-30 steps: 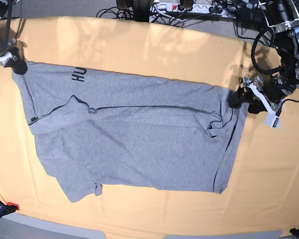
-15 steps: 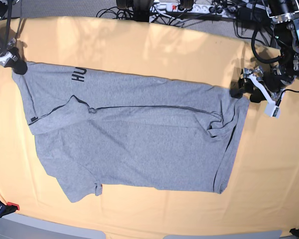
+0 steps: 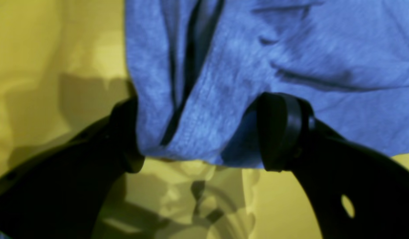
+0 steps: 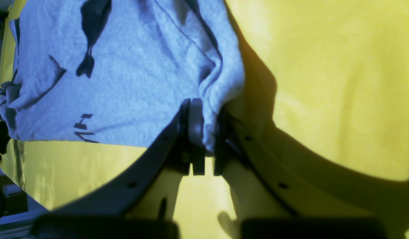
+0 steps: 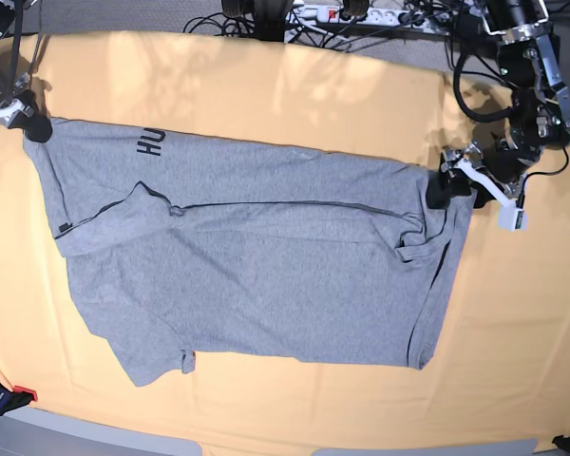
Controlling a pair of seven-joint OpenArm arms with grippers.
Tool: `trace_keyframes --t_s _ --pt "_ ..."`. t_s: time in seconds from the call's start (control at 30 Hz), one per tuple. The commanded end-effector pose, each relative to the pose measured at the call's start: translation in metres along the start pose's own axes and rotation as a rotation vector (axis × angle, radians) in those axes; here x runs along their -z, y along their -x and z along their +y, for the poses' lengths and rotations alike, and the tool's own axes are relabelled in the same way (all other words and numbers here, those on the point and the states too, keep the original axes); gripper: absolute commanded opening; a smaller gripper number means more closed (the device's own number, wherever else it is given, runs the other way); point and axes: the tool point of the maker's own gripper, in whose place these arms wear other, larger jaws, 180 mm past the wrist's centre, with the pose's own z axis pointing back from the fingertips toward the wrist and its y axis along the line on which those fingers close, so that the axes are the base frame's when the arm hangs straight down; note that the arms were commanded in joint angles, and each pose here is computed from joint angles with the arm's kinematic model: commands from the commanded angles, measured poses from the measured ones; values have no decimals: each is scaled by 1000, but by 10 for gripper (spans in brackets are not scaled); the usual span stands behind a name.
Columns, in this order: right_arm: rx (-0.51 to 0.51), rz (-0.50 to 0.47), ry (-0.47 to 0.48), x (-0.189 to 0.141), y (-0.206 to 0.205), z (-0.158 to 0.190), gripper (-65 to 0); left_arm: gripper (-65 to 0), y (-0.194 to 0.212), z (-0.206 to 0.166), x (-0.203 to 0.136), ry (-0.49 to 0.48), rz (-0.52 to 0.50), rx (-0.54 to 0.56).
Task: Layout the t-shirt on the table in an organized manner, then fold the t-shirt properly
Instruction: 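Grasp the other shoulder corner with the left gripper, then pull both shoulder corners away from the robot, sliding the shirt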
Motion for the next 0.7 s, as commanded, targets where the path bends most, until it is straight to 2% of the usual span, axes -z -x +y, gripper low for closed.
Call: trace_keyframes --t_s 0.0,0.13,0.17,0.2,0.23,0.33,0.37,0.67 --pt "-31 -33 3 -7 -16 0 -650 -156 -9 -1 -2 2 -21 7" --pt "-32 -34 3 -7 -16 0 -650 -157 -8 0 -1 -4 -22 -8" --pt "-32 -34 3 -7 -16 0 -650 -169 -8 1 -1 -11 -18 -6" --pt "-32 -34 3 -7 -16 0 -650 -208 -7 3 -1 -23 -13 -5" --pt "-31 -34 3 -7 -16 0 -650 -279 -7 5 -1 -36 -7 -6" --pt "-31 -33 3 -7 -16 -1 -650 -578 -8 10 -2 -58 -2 -4" --pt "-31 -33 3 -7 -16 -1 -650 -650 -9 11 -3 -60 -3 0" --pt "-32 -30 5 -7 -16 -1 -650 -650 -37 24 -16 -79 -26 47"
